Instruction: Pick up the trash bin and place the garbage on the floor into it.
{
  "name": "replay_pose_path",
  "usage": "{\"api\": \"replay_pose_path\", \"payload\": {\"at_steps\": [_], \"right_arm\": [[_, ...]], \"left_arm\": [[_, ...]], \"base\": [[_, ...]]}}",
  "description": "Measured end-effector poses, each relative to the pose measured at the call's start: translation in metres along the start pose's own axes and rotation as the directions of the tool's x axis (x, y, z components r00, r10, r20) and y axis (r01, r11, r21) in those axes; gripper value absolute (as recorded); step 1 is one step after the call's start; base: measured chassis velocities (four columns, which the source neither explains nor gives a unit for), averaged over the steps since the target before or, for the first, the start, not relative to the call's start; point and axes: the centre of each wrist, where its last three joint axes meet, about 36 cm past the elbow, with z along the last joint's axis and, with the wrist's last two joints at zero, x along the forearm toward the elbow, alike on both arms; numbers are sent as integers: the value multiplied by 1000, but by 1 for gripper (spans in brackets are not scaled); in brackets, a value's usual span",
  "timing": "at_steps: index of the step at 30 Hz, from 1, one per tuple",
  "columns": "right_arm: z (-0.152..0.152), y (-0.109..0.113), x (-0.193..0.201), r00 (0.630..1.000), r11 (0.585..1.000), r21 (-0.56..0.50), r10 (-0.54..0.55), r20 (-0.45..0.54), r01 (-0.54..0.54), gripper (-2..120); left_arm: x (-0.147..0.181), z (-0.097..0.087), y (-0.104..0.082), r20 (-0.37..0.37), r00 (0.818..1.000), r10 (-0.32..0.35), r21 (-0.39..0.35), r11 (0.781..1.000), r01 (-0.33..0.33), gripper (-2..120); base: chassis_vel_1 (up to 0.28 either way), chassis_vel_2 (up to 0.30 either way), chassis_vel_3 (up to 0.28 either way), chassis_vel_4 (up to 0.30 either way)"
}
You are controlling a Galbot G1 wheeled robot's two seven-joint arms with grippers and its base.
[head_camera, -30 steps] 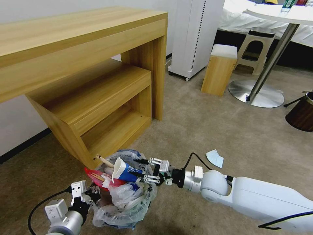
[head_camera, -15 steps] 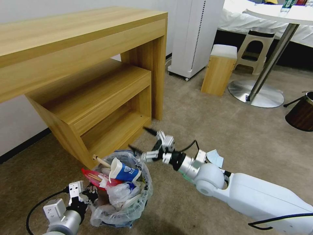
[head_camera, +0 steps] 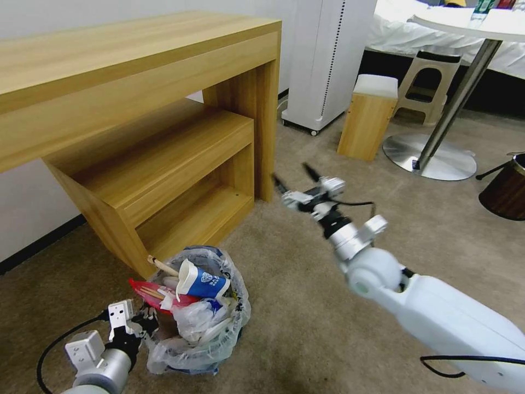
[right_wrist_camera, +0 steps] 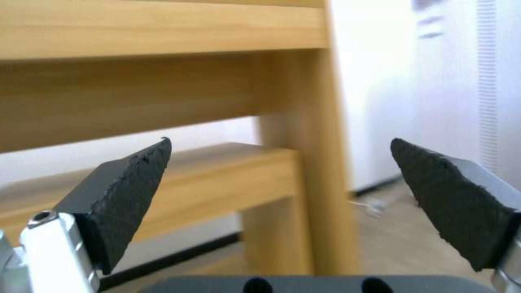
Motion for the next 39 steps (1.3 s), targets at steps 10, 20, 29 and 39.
{"api": "replay_pose_path", "payload": {"at_steps": [10, 20, 29, 39], "right_arm": [[14, -44, 41, 977, 977, 54, 209, -41, -207, 100], [19, -54, 53, 949, 947, 99, 312, -47, -306, 100], [21, -59, 60, 940, 936, 131, 337, -50, -328, 100], [27, -58, 70, 933, 928, 144, 356, -58, -345, 100]], "left_arm": [[-4, -2, 4, 0, 1000, -19, 2, 1000, 19, 0], [-7, 0, 8, -10, 1000, -26, -10, 1000, 26, 0], [-9, 0, 10, -10, 1000, -29, -15, 999, 29, 0], [-10, 1, 9, -13, 1000, -26, -17, 1000, 26, 0]], "base": [[0, 0, 0, 0], [0, 0, 0, 0], [0, 0, 0, 0], [-56, -47, -45, -54]]}}
